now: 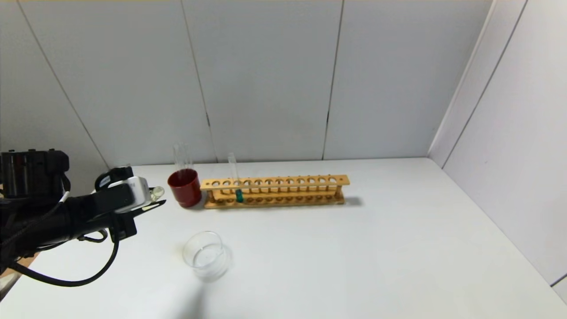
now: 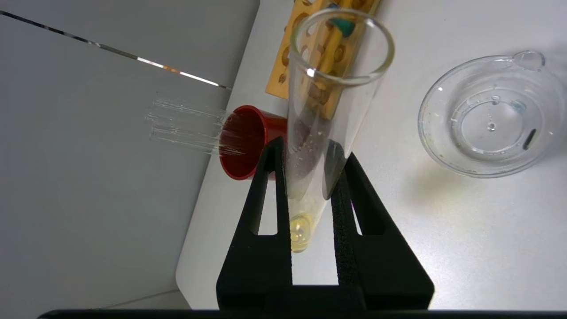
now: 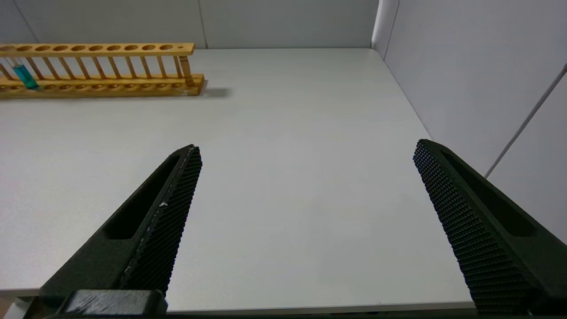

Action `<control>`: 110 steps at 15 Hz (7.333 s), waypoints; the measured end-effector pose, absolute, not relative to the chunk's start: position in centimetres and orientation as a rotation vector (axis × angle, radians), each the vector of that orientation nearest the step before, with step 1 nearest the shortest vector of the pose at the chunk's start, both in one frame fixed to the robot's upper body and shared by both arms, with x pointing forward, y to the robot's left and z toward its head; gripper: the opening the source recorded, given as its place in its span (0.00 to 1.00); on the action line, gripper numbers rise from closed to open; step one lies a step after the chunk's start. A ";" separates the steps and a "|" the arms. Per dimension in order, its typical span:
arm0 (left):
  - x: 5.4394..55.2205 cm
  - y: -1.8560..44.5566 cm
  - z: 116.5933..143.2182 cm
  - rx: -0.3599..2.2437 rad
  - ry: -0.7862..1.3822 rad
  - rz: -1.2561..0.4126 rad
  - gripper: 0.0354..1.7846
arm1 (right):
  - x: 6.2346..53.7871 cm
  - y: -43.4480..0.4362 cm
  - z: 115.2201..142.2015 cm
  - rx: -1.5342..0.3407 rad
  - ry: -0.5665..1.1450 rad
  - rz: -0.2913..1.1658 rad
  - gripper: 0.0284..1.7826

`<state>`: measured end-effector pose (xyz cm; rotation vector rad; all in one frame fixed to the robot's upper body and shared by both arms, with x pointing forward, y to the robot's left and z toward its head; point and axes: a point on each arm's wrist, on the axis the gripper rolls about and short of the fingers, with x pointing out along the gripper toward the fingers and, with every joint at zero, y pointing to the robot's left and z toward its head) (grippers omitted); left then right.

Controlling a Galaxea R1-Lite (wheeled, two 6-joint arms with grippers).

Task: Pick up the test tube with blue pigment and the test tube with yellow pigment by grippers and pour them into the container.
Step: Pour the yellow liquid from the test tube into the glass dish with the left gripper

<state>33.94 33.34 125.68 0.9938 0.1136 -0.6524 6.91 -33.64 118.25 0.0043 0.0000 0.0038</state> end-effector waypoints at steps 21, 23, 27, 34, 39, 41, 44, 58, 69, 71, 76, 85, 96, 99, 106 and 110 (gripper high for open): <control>35.6 33.5 120.7 1.445 0.028 -0.757 0.16 | 6.9 -33.6 118.2 0.004 0.000 0.004 0.98; 35.5 33.5 120.0 1.443 0.048 -0.777 0.16 | 6.9 -33.6 118.2 0.004 0.000 0.004 0.98; 35.8 33.8 120.1 1.517 0.008 -0.755 0.16 | 6.9 -33.6 118.2 0.004 0.000 0.004 0.98; 36.5 33.9 120.2 1.620 -0.017 -0.731 0.16 | 6.9 -33.6 118.2 0.004 0.000 0.004 0.98; 37.7 32.7 120.2 1.655 -0.021 -0.726 0.16 | 6.9 -33.6 118.2 0.004 0.000 0.004 0.98; 38.1 32.2 120.1 1.668 -0.010 -0.723 0.16 | 6.9 -33.6 118.2 0.004 0.000 0.004 0.98; 38.7 31.8 119.7 1.677 -0.006 -0.732 0.16 | 6.9 -33.6 118.2 0.004 0.000 0.004 0.98; 39.7 31.2 119.8 1.850 -0.076 -0.708 0.16 | 6.9 -33.6 118.2 0.004 0.000 0.004 0.98; 39.7 30.8 120.0 1.916 -0.122 -0.705 0.16 | 6.9 -33.6 118.2 0.004 0.000 0.004 0.98; 39.6 30.8 119.9 1.920 -0.122 -0.708 0.16 | 6.9 -33.6 118.2 0.004 0.000 0.004 0.98; 39.5 30.7 119.9 1.936 -0.131 -0.714 0.16 | 6.9 -33.6 118.2 0.004 0.000 0.004 0.98; 38.7 30.6 120.2 1.978 -0.153 -0.717 0.16 | 6.9 -33.6 118.2 0.004 0.000 0.004 0.98; 38.5 30.0 120.5 2.027 -0.199 -0.724 0.16 | 6.9 -33.6 118.2 0.004 0.000 0.004 0.98; 38.3 30.0 120.9 2.094 -0.235 -0.712 0.16 | 6.9 -33.6 118.2 0.004 0.000 0.004 0.98; 37.9 29.9 122.0 2.225 -0.311 -0.677 0.16 | 6.9 -33.6 118.2 0.004 0.000 0.004 0.98; 37.4 29.8 122.8 2.264 -0.340 -0.645 0.16 | 6.9 -33.6 118.2 0.004 0.000 0.004 0.98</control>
